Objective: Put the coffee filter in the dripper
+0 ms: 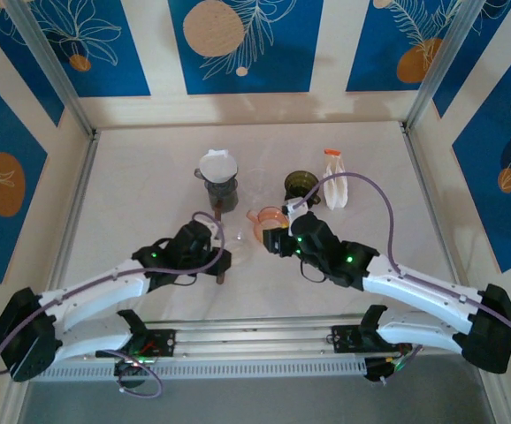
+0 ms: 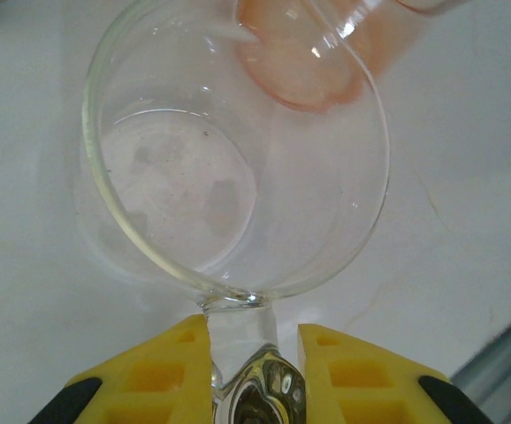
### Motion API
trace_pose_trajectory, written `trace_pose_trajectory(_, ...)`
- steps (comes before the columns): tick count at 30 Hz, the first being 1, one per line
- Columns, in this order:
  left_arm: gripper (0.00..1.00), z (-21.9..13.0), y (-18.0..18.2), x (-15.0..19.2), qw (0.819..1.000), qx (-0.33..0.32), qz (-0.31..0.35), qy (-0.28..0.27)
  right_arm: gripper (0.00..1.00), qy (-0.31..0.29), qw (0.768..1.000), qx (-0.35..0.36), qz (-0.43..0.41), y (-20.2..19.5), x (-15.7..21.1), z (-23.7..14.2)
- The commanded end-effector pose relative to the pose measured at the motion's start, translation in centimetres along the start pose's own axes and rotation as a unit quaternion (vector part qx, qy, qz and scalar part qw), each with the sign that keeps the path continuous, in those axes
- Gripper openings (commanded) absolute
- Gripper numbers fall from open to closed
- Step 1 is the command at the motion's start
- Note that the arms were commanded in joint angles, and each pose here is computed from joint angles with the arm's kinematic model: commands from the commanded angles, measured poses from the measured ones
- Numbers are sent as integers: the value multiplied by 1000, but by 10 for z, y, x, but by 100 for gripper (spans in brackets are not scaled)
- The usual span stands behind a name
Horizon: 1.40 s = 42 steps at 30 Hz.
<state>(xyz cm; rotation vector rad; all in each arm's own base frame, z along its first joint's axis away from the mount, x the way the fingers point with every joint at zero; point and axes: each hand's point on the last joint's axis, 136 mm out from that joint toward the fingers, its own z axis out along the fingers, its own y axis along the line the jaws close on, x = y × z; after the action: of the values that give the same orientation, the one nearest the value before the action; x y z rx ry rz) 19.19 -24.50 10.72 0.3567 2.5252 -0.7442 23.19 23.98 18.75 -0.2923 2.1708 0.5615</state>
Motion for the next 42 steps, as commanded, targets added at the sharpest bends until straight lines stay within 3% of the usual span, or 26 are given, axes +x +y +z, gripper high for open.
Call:
trace_pose_trajectory(1, 0, 9, -27, 23, 996, 26, 68, 56, 58, 9, 998, 51, 19, -27, 8, -11)
trace_pose_trajectory(11, 0, 14, -39, 39, 987, 19, 102, 125, 60, 59, 993, 82, 59, -43, 15, -14)
trace_pose_trajectory(17, 29, 13, -40, 37, 987, 16, 105, 125, 61, 81, 991, 69, 84, -43, 15, -9)
trace_pose_trajectory(21, 43, 7, -47, 29, 988, 22, 107, 110, 61, 85, 989, 79, 89, -47, 11, -10)
trace_pose_trajectory(26, 69, -6, -59, 10, 991, 37, 105, 74, 61, 91, 988, 89, 90, -49, 5, -8)
trace_pose_trajectory(28, 75, -15, -67, 0, 992, 46, 103, 55, 61, 92, 988, 89, 92, -50, 1, -6)
trace_pose_trajectory(31, 85, -39, -81, -25, 993, 65, 103, 1, 61, 95, 987, 91, 89, -52, -7, -1)
trace_pose_trajectory(33, 100, -59, -87, -44, 991, 69, 103, -45, 61, 101, 987, 94, 85, -55, -13, 6)
trace_pose_trajectory(36, 100, -82, -86, -61, 987, 59, 111, -95, 61, 110, 986, 89, 85, -58, -23, 20)
trace_pose_trajectory(42, 100, -98, -39, -64, 983, -28, 90, -156, 57, 122, 984, 77, 104, -68, -46, 65)
